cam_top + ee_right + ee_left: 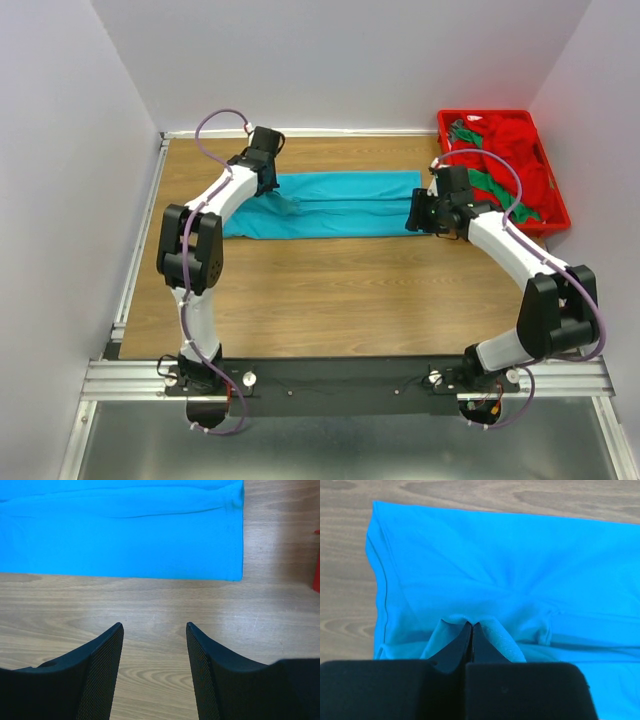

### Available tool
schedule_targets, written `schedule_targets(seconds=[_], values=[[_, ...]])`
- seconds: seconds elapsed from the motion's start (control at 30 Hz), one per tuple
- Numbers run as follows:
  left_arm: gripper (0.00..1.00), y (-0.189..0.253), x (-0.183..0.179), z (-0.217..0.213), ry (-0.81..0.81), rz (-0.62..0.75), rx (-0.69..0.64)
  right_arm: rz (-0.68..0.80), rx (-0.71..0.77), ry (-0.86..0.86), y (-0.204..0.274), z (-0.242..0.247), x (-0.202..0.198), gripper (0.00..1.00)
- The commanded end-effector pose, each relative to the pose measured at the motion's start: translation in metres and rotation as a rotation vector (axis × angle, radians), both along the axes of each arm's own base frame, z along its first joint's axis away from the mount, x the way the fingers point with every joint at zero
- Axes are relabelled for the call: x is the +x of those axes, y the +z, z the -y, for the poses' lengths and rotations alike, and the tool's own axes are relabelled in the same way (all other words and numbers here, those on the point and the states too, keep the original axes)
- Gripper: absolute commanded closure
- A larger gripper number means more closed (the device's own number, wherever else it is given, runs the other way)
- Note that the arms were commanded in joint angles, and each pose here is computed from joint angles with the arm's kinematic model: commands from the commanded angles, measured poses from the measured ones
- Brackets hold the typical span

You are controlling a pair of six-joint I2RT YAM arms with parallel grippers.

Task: Fold and stack the t-shirts
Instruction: Fold the tshirt

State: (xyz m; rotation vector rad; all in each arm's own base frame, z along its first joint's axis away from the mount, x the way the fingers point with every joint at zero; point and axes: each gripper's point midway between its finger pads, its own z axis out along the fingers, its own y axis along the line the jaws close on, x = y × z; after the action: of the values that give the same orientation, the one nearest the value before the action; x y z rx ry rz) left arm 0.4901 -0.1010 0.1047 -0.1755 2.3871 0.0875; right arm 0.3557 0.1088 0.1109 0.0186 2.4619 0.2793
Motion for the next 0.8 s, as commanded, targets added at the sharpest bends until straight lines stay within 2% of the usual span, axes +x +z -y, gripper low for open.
schedule_targets(seconds=[0.0,0.27,0.4,0.43,0.47,0.53,0.57,0.6,0.63,0.73,0.77], values=[[0.99,0.003,0.018,-0.011,0.017,0.023,0.048,-0.015,-0.017,0.014,-0.011,-0.001,0.001,0.39],[0.94,-0.004,0.039,-0.02,0.043,0.041,0.053,-0.023,-0.019,0.008,-0.016,-0.002,0.006,0.39],[0.92,0.009,0.054,-0.028,0.069,0.087,0.048,-0.029,-0.019,0.003,-0.019,-0.002,0.007,0.39],[0.87,0.012,0.058,-0.028,0.071,0.098,0.045,-0.031,-0.019,0.002,-0.02,-0.002,0.007,0.39],[0.78,0.011,0.061,-0.029,0.073,0.103,0.045,-0.034,-0.019,0.002,-0.022,-0.002,0.008,0.39],[0.77,0.016,0.066,-0.03,0.079,0.118,0.037,-0.036,-0.022,0.0,-0.023,-0.002,0.008,0.39],[0.7,0.016,0.069,-0.028,0.074,0.122,0.024,-0.036,-0.024,-0.002,-0.024,-0.001,0.009,0.39],[0.69,0.018,0.069,-0.028,0.077,0.124,0.019,-0.037,-0.027,-0.001,-0.024,-0.001,0.01,0.39],[0.59,0.023,0.068,-0.028,0.08,0.133,0.011,-0.038,-0.028,0.0,-0.025,-0.001,0.01,0.39],[0.4,0.039,0.061,-0.027,0.082,0.164,-0.014,-0.038,-0.036,-0.004,-0.025,-0.001,0.016,0.39],[0.37,0.044,0.057,-0.027,0.083,0.171,-0.017,-0.038,-0.036,-0.005,-0.026,-0.001,0.017,0.39]])
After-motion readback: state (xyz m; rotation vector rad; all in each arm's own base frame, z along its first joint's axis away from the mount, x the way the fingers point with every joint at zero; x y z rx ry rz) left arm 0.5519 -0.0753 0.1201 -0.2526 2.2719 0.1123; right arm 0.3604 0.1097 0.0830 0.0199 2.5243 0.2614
